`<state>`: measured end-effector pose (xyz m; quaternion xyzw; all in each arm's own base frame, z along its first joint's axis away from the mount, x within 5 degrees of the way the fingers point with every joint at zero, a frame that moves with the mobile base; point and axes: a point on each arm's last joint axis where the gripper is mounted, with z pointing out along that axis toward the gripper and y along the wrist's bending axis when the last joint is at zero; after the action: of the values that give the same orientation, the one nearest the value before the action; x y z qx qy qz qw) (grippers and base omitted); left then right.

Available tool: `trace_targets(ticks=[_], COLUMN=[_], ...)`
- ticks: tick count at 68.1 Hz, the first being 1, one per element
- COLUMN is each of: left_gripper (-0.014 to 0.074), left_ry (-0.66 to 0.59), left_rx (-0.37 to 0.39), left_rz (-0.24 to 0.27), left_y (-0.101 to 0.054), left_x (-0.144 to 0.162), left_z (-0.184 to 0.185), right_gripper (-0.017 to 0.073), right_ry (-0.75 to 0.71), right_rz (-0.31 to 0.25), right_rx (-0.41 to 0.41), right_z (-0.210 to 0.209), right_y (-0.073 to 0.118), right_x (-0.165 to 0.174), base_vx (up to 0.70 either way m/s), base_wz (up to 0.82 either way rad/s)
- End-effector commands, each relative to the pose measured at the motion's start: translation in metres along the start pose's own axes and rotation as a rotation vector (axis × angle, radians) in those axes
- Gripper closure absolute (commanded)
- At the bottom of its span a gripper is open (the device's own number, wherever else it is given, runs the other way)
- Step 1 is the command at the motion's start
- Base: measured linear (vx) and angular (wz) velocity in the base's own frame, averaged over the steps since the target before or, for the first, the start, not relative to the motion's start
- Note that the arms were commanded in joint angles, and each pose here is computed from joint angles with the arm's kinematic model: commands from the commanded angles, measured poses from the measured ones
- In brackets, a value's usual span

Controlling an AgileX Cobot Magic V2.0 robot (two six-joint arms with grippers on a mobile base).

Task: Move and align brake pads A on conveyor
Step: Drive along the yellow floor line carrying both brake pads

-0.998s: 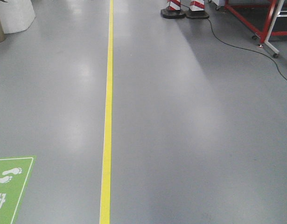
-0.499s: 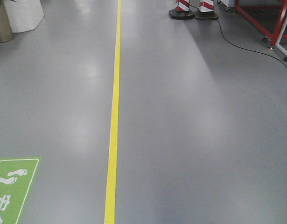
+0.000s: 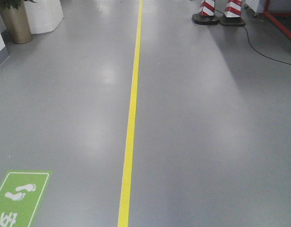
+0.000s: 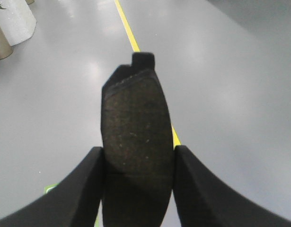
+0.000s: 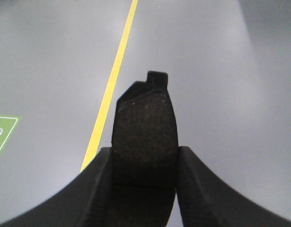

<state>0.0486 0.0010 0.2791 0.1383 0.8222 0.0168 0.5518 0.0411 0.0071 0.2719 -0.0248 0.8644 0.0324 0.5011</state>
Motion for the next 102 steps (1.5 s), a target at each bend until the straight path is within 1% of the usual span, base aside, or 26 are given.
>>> trace_targets(ticks=[1, 49, 102], left_gripper=[0.0600, 0.0600, 0.0600], left_ry=[-0.110, -0.110, -0.110], left_rx=[-0.003, -0.003, -0.003], left_rz=[0.007, 0.007, 0.007], left_y=[0.0016, 0.0016, 0.0016], left_x=[-0.0160, -0.0160, -0.0160], left_z=[-0.0039, -0.0039, -0.0039], right_gripper=[0.0571, 0.0571, 0.0571], right_ry=[-0.106, -0.106, -0.104], right_rz=[-0.006, -0.006, -0.006], right_rx=[0.014, 0.014, 0.014], right_z=[-0.0045, -0.0045, -0.0045], right_y=[-0.0007, -0.0007, -0.0007], right_x=[-0.0153, -0.0153, -0.0151], base_vx=[0.41, 0.44, 0.56], base_wz=[0.12, 0.05, -0.11])
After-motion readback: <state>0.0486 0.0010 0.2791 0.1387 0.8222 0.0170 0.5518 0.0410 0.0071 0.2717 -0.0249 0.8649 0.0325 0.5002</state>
